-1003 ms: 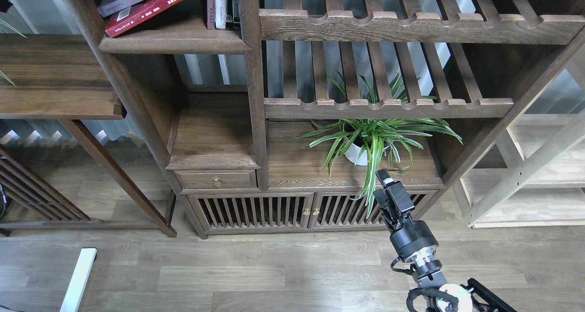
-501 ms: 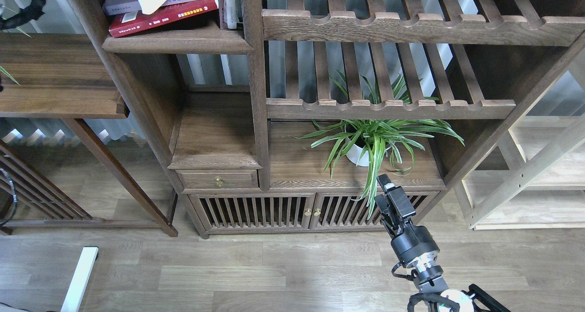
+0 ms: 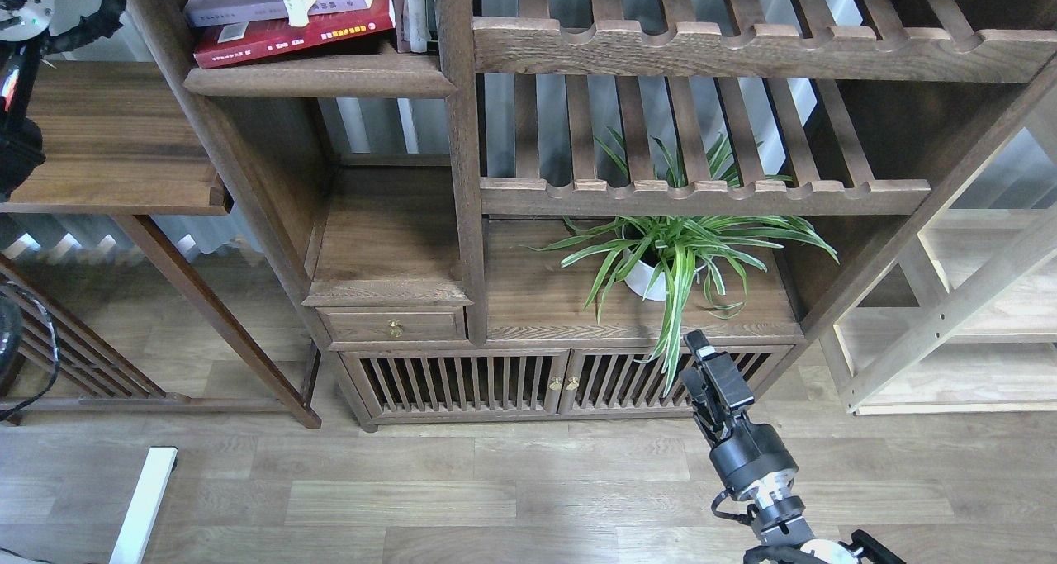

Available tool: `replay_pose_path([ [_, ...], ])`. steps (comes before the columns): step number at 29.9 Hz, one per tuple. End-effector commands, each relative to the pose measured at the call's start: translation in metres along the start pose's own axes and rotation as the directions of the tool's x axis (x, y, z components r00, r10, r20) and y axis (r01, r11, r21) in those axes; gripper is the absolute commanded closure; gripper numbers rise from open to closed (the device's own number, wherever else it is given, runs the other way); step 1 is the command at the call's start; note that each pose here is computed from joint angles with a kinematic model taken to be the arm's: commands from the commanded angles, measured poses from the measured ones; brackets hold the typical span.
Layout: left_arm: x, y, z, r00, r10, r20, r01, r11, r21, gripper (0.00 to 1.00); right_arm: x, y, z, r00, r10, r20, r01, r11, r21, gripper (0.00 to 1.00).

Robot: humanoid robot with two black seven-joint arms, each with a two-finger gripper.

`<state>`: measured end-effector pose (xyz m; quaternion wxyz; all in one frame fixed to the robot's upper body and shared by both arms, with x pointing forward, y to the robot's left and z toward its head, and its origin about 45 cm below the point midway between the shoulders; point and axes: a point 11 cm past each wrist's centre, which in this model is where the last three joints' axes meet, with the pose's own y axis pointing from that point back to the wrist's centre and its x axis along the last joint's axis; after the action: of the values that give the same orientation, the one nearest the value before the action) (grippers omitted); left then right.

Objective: Organize books on shelf
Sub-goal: 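Push the yellow book flat onto the top shelf with the left gripper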

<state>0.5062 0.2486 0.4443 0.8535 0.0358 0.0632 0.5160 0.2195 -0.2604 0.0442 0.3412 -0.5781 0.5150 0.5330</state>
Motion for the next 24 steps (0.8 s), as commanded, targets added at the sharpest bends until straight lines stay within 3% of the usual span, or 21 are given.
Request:
replay_pose_path([
  [1,0.0,-0.001,-0.003,1.0,0.001,0.005,-0.001,1.0,0.011,0.78,0.0,0.0,0.0,1.0,0.001,0.0,-0.001,1.0,0.001,0.01],
  [4,0.0,-0.001,-0.005,1.0,0.0,0.003,0.0,1.0,0.013,0.76,0.001,0.001,0.0,1.0,0.003,0.001,-0.003,1.0,-0.001,0.01],
  [12,0.001,-0.001,-0.009,1.0,0.005,0.004,-0.005,1.0,0.023,0.57,0.004,0.005,0.001,1.0,0.014,0.004,-0.014,1.0,0.001,0.01],
  [24,-0.004,0.005,0.003,1.0,-0.013,0.024,0.013,1.0,-0.009,0.56,0.008,0.004,-0.004,1.0,0.026,0.006,-0.026,1.0,0.014,0.01],
])
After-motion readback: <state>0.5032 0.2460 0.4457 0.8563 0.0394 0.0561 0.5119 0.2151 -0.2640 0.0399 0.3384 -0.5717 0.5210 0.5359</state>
